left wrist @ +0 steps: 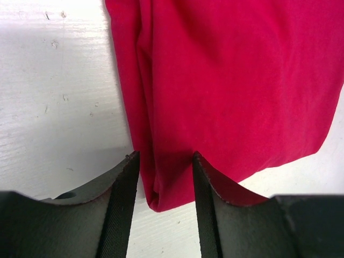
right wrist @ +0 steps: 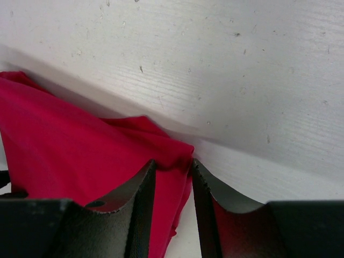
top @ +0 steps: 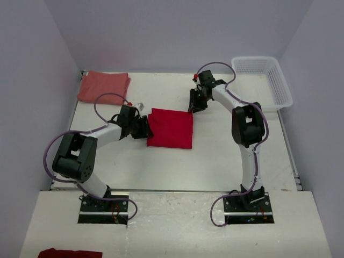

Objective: Fold and stack the t-shirts
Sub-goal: Fold the long partially folded tshirt into a neat square

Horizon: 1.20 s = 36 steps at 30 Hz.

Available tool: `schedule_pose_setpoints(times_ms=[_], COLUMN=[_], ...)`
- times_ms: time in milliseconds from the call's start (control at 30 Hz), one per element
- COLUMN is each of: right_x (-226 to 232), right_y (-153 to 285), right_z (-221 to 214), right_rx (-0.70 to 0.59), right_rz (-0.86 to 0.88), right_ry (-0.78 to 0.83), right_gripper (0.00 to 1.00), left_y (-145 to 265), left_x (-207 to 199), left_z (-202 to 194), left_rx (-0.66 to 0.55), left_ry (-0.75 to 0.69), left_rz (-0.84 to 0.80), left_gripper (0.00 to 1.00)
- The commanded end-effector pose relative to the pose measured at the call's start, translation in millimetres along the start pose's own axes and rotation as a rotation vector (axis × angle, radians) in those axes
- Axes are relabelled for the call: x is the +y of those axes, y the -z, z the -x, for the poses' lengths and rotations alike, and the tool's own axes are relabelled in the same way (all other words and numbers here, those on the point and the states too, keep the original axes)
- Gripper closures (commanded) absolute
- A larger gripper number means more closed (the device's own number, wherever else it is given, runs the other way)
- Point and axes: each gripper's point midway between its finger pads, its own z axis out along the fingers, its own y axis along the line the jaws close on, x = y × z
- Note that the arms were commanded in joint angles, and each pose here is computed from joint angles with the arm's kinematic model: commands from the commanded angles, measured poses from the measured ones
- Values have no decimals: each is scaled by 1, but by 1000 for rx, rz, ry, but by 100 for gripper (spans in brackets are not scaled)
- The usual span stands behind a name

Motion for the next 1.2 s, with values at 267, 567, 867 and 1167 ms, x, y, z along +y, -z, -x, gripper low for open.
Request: schedule_pose_setpoints(times_ms=[267,567,867,1167], right_x=[-6,3,7,4], right_y=[11,8,-1,-4], right_z=[10,12,5,5], right_rx=[-39,-26,4,3], right_rz=[-19,36,78,64], right_ry=[10,6,0,-6], right_gripper=[65,66,72,98], left_y=[-2,1,1,2], left_x=[-6,-6,-8,-7], left_z=[-3,-5,-5,-8], left_rx=[-8,-8,-9,-3], left_ry=[-1,-2,-5,-10], left_rz=[-37,-44,-49,-54], left_gripper=[72,78,83,97])
